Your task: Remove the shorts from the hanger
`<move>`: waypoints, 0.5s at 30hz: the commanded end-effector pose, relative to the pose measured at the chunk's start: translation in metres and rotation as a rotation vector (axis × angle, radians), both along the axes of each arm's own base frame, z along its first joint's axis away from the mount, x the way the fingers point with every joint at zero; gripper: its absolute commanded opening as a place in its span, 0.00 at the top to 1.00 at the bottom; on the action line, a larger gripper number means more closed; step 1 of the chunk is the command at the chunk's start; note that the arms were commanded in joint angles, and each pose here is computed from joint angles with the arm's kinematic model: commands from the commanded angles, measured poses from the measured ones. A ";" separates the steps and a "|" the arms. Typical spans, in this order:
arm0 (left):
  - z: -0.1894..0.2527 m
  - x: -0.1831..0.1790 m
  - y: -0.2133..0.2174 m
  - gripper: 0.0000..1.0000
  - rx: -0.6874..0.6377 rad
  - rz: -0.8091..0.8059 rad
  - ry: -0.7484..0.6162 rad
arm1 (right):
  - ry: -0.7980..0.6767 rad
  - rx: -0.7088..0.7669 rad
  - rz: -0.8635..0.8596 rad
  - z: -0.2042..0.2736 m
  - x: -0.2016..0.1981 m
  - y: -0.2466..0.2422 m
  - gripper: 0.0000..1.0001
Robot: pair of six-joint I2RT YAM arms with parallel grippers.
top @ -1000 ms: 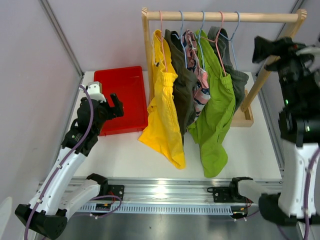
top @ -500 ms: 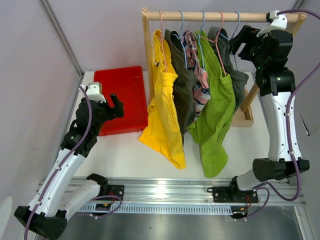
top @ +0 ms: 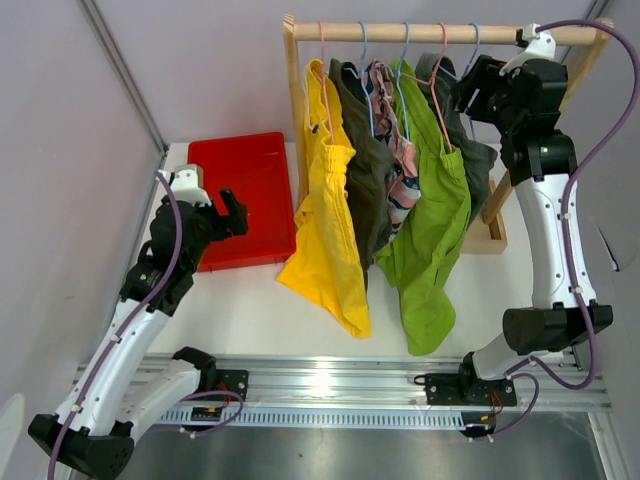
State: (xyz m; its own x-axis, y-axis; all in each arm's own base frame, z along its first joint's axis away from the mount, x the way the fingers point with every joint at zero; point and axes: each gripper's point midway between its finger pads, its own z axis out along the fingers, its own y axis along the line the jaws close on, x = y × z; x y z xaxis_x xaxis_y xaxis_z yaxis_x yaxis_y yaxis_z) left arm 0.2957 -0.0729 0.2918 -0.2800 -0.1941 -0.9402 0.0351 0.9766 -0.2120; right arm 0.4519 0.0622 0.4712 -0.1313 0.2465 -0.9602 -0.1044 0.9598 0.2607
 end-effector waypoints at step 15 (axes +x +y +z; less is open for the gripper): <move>0.014 -0.003 -0.014 0.04 0.001 -0.097 -0.058 | -0.043 -0.001 -0.018 0.012 0.001 0.001 1.00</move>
